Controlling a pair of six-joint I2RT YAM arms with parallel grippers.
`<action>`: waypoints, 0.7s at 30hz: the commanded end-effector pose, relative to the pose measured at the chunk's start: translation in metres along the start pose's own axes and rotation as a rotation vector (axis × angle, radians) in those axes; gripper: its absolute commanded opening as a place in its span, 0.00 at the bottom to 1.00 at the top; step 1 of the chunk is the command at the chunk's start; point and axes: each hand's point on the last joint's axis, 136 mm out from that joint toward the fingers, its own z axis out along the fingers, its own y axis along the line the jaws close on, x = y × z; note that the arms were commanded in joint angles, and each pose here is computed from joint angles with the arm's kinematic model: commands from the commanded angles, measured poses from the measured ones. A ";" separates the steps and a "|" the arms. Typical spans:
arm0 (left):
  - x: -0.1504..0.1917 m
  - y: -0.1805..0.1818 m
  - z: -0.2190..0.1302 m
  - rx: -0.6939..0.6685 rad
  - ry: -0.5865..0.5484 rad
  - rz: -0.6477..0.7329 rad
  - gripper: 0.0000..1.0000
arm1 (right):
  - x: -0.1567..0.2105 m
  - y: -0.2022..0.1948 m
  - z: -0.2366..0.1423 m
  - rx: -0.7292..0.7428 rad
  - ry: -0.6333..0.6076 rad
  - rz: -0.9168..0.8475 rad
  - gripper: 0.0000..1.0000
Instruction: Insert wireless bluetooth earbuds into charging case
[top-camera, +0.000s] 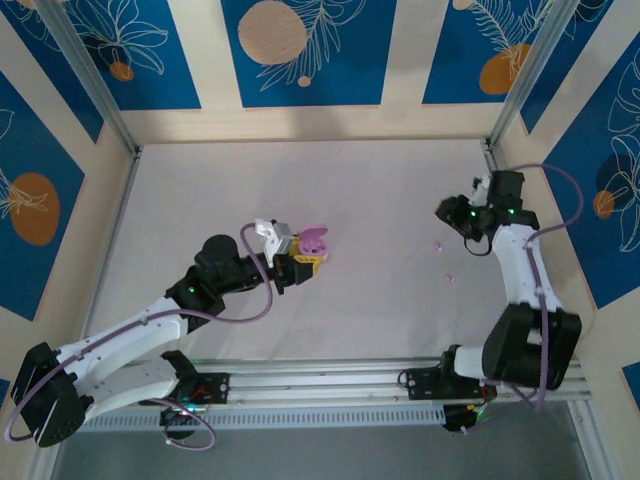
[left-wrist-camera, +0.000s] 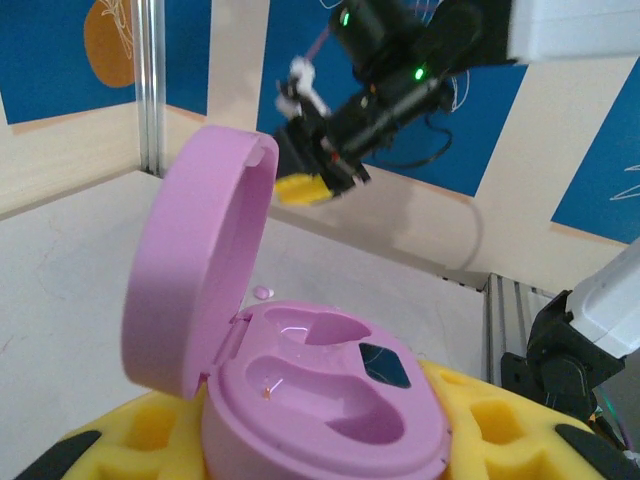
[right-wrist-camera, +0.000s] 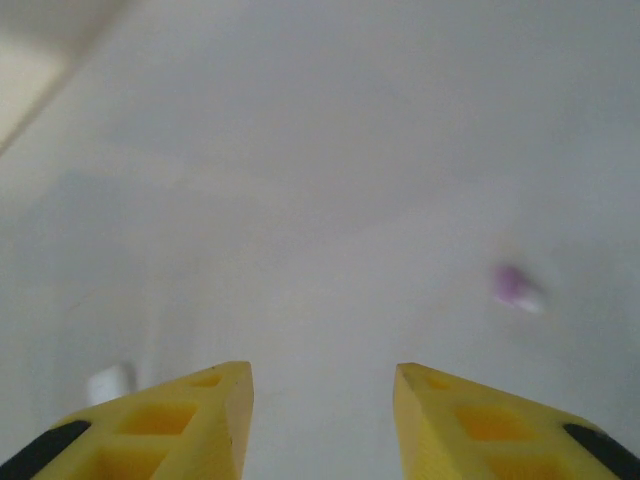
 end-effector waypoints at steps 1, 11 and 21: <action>-0.012 -0.003 -0.004 0.003 -0.057 0.005 0.22 | 0.030 -0.043 0.005 0.092 0.099 0.208 0.42; -0.010 -0.004 -0.002 0.012 -0.056 -0.008 0.22 | 0.052 -0.088 0.061 0.118 0.256 0.284 0.43; -0.008 -0.002 -0.001 0.008 -0.060 -0.014 0.22 | 0.070 -0.115 0.065 0.268 0.324 0.382 0.42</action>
